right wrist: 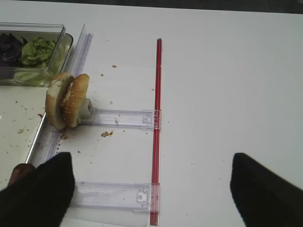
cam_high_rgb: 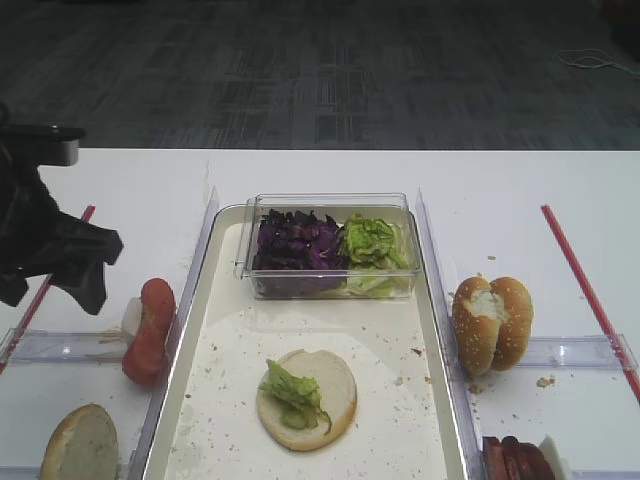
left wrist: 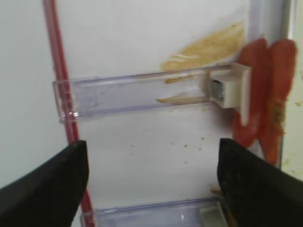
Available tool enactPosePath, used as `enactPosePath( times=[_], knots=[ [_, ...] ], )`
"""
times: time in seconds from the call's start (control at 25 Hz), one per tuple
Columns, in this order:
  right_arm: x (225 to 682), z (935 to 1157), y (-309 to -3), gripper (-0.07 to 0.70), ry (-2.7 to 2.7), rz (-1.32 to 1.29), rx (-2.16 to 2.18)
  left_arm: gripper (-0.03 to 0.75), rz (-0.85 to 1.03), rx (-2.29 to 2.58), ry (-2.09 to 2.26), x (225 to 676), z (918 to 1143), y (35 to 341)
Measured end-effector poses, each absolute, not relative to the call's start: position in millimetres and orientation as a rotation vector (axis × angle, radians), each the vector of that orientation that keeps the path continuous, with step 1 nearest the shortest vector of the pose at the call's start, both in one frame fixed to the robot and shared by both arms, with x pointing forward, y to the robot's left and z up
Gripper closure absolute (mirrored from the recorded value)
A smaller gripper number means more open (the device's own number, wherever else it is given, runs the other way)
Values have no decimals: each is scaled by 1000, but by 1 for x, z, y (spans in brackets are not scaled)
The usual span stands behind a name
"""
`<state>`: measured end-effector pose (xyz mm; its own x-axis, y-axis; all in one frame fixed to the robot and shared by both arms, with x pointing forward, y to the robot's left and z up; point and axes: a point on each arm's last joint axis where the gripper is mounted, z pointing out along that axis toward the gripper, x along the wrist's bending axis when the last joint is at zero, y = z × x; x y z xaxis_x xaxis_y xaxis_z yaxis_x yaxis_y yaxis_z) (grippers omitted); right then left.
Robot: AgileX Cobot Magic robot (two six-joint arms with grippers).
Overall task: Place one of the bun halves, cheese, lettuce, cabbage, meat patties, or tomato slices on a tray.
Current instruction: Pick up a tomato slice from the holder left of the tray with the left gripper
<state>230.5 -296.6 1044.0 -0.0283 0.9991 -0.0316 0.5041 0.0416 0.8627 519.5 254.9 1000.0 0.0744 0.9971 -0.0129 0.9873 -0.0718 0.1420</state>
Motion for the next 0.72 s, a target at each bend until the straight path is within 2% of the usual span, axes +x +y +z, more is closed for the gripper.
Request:
enactPosePath(
  times=[0.32, 0.72],
  knots=[
    [230, 1044, -297, -58, 1620, 896, 1547, 177, 134, 2297, 1852, 506, 1001, 187],
    [230, 1044, -297, -59, 1620, 896, 1547, 179, 100, 2255, 1853, 509, 993, 175]
  ],
)
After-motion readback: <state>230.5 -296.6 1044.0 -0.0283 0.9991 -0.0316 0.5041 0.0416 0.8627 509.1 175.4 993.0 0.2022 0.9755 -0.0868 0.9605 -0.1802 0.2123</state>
